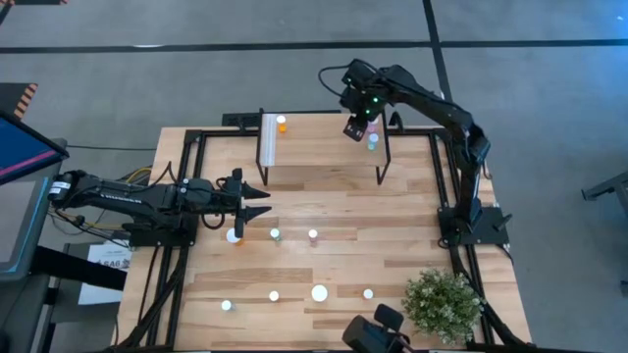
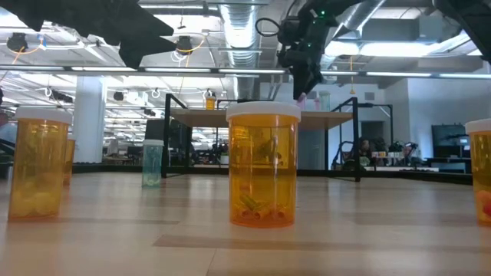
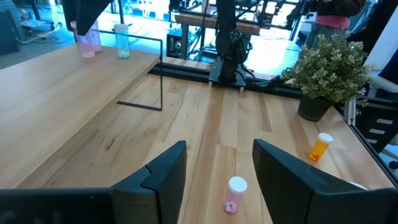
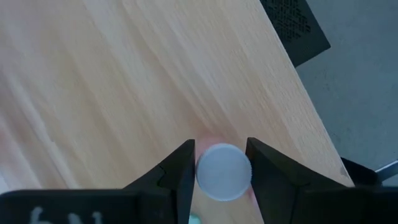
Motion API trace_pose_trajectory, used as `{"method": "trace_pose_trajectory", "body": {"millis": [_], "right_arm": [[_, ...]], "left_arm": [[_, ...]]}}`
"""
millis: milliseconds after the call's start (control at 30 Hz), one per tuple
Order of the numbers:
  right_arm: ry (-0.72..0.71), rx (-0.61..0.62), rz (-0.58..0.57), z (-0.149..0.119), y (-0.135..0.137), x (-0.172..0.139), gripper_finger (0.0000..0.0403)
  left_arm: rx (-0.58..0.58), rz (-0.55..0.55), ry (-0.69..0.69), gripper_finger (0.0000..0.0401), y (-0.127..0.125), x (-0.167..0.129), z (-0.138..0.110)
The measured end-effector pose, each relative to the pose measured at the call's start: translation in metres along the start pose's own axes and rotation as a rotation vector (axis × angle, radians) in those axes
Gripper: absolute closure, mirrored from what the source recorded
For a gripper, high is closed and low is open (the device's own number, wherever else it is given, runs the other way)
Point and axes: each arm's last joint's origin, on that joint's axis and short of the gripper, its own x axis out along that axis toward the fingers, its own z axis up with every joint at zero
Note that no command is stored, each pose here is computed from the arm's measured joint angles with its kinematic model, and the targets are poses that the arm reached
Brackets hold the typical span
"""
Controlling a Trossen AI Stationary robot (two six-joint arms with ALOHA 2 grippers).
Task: Pick and place medicine bottles onto shelf by color
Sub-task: Put the right pink pill bottle on the shelf
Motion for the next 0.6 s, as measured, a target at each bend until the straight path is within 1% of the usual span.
{"method": "trace_pose_trajectory", "body": {"millis": [167,400,600], "right_arm": [[0.025,0.001,0.004,-0.0032,0.0002,0.0076,0.0237],[0.008,0.004,0.001,-0.0017,-0.0003,0.0074,0.0234],[0.000,0.003,0.000,-0.0009,-0.0004,0.0074,0.0205]], "left_arm": [[0.000,0.000,0.000,0.0230,0.0000,0.0000,0.0000],[0.000,0.000,-0.001,0.0230,0.0000,-0.0001,0.0001],[0.000,0.000,0.000,0.0230,0.0000,0.0000,0.0001]]}}
